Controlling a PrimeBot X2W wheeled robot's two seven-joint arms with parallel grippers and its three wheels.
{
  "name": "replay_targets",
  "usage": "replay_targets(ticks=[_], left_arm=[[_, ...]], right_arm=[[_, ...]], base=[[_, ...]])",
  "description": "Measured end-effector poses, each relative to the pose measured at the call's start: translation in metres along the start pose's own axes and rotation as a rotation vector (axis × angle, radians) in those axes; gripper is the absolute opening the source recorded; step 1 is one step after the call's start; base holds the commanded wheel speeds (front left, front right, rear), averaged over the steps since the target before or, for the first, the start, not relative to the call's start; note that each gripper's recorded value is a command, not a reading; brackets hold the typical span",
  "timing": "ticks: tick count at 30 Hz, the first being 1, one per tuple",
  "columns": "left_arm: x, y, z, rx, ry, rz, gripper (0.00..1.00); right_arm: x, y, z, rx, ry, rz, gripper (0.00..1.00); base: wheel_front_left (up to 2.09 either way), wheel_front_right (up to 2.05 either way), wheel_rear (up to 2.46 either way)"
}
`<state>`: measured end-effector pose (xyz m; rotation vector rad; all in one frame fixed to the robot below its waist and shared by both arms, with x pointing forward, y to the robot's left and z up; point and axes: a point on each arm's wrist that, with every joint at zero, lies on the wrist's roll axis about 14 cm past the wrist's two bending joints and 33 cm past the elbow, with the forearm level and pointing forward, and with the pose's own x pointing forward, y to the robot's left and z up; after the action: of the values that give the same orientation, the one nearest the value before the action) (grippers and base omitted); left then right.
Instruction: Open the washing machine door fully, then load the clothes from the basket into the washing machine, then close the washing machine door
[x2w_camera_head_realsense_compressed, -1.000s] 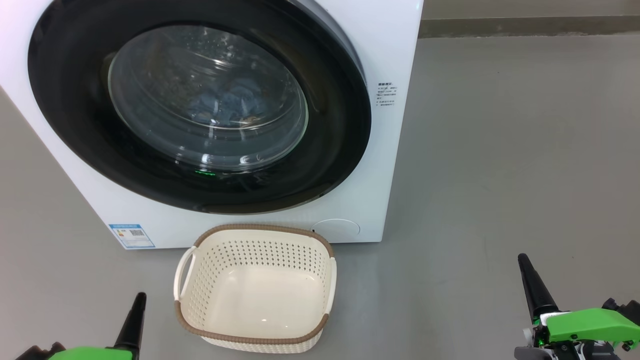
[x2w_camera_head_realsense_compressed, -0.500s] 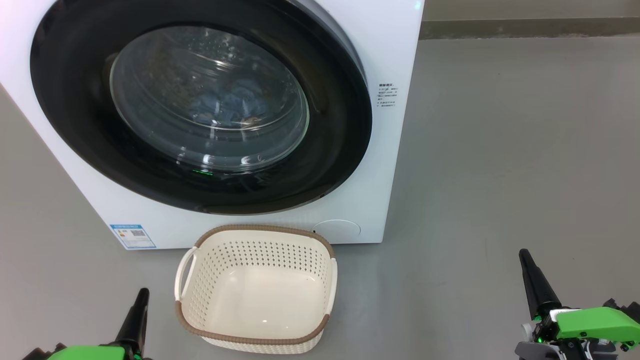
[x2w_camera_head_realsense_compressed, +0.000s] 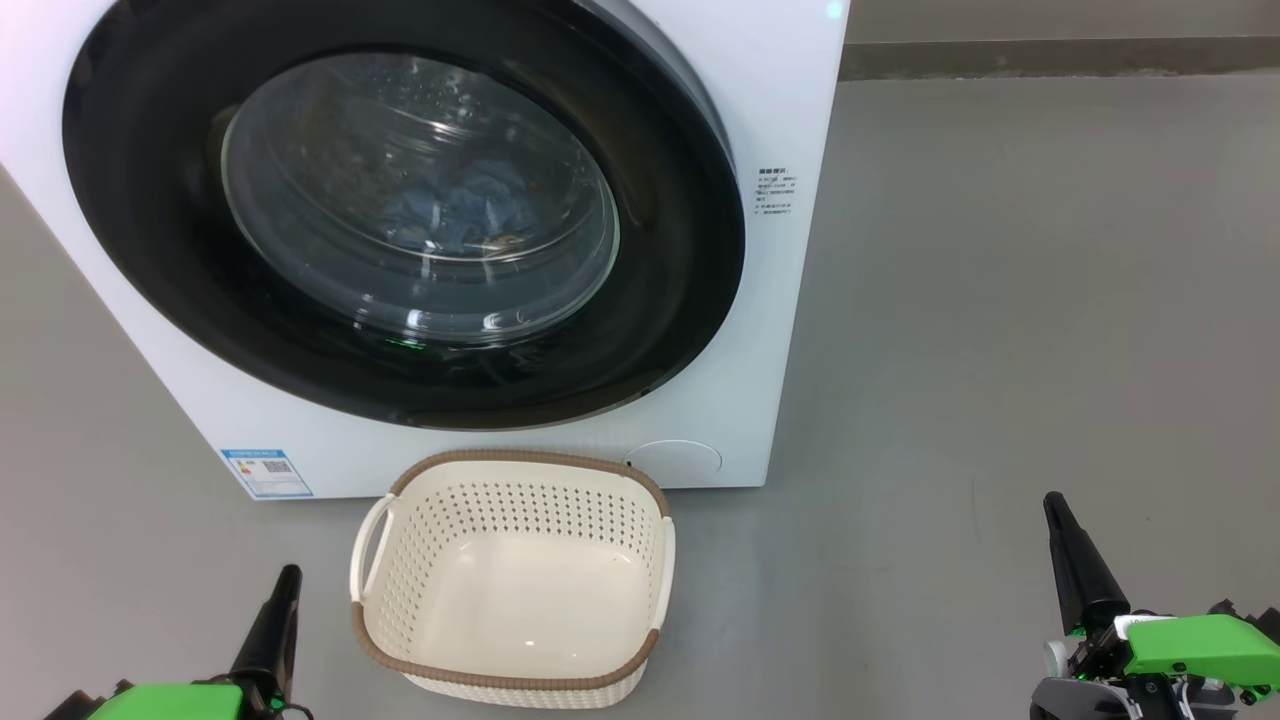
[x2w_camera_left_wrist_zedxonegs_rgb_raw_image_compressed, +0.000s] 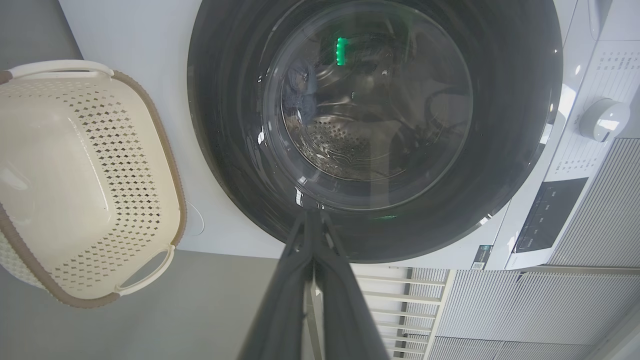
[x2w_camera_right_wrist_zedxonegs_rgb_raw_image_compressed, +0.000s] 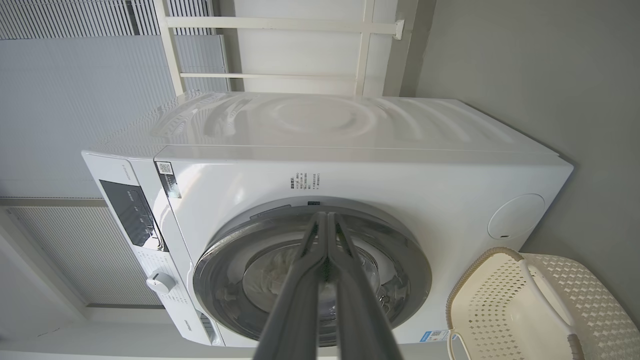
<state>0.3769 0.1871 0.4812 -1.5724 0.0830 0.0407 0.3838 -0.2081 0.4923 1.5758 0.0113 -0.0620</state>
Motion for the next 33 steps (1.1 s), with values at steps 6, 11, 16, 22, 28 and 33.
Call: replay_targets(ticks=[6, 11, 16, 22, 28, 33], left_arm=[[0.0000, 0.0000, 0.0001, 0.000, 0.000, 0.000, 0.00], [0.0000, 0.0000, 0.0001, 0.000, 0.000, 0.000, 0.00], [0.0000, 0.0000, 0.0001, 0.000, 0.000, 0.000, 0.00], [0.0001, -0.0001, 0.0001, 0.000, -0.001, 0.000, 0.00], [0.0000, -0.0001, 0.0001, 0.000, -0.001, 0.000, 0.00], [0.0000, -0.0001, 0.0002, 0.000, -0.001, 0.000, 0.00]], right_arm=[[0.0000, 0.0000, 0.0001, 0.000, 0.000, 0.000, 0.00], [0.0000, 0.0000, 0.0001, 0.000, 0.000, 0.000, 0.00], [0.0000, 0.0001, 0.0001, 0.000, 0.000, 0.000, 0.00], [0.0000, 0.0000, 0.0001, 0.000, 0.000, 0.000, 0.00], [0.0000, 0.0001, 0.0000, 0.000, 0.000, 0.000, 0.00], [0.0000, 0.0000, 0.0000, 0.000, 0.000, 0.000, 0.00]], base=[[0.00, 0.00, 0.00], [0.00, 0.00, 0.00], [0.00, 0.00, 0.00], [0.00, 0.00, 0.00], [0.00, 0.00, 0.00], [0.00, 0.00, 0.00]])
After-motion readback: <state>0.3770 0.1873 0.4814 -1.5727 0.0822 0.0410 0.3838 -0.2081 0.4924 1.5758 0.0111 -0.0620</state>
